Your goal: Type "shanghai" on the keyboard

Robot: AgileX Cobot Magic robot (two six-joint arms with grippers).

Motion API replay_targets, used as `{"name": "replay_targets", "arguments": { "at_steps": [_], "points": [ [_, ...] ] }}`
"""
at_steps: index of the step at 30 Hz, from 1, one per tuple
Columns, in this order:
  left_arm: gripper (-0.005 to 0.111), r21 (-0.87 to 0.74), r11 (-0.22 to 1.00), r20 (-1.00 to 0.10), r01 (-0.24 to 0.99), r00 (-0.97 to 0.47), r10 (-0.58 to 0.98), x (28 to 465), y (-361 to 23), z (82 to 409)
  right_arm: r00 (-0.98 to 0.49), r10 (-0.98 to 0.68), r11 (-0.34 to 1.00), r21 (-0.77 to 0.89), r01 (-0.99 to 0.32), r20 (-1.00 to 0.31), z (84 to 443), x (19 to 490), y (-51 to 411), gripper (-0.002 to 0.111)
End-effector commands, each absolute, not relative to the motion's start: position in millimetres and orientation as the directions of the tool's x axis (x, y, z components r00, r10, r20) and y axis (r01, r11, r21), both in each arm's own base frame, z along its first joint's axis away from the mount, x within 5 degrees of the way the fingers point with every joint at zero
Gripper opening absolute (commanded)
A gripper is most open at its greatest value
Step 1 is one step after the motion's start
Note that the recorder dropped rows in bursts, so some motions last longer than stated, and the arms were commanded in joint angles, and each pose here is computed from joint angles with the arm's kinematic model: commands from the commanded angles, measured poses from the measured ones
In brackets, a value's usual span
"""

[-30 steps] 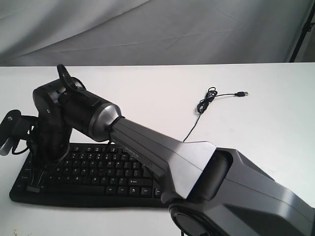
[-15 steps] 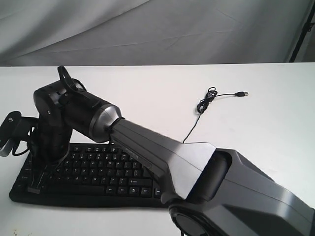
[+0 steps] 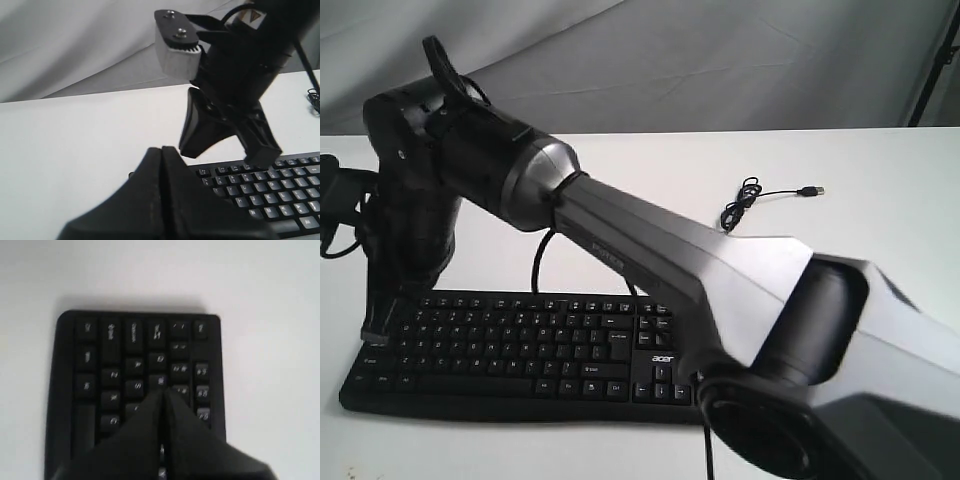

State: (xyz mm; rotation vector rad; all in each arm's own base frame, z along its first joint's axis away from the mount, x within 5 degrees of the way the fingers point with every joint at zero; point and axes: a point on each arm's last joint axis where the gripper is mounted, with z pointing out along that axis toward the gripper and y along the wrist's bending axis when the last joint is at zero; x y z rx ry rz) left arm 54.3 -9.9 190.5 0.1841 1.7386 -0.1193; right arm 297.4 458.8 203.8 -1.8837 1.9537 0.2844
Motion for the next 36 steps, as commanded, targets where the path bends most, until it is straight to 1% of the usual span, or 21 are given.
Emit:
{"name": "replay_targets", "arguments": {
  "at_steps": [1,5,9,12,14,19,31,36],
  "points": [
    [0.000,0.022,0.981,-0.985,0.194,-0.164,0.054,54,-10,190,-0.024,-0.937,0.073,-0.128,-0.989,-0.347,199,291,433,0.000],
    [0.000,0.022,0.981,-0.985,0.194,-0.164,0.054,54,-10,190,-0.055,-0.917,0.122,-0.146,-0.982,-0.395,200,281,406,0.000],
    [0.000,0.022,0.981,-0.985,0.194,-0.164,0.054,54,-10,190,-0.117,-0.877,0.192,-0.117,-0.974,-0.466,187,273,381,0.000],
    [0.000,0.022,0.981,-0.985,0.194,-0.164,0.054,54,-10,190,-0.145,-0.868,0.211,-0.089,-0.973,-0.475,173,273,371,0.000],
    [0.000,0.022,0.981,-0.985,0.194,-0.164,0.054,54,-10,190,-0.156,-0.858,0.214,-0.065,-0.975,-0.489,169,273,371,0.000],
    [0.000,0.022,0.981,-0.985,0.194,-0.164,0.054,54,-10,190,-0.134,-0.841,0.203,-0.075,-0.976,-0.524,167,274,374,0.000],
    [0.000,0.022,0.981,-0.985,0.194,-0.164,0.054,54,-10,190,-0.156,-0.832,0.225,-0.067,-0.972,-0.532,143,278,380,0.000],
    [0.000,0.022,0.981,-0.985,0.194,-0.164,0.054,54,-10,190,-0.146,-0.825,0.228,-0.084,-0.970,-0.546,143,280,382,0.000]
  ]
}}
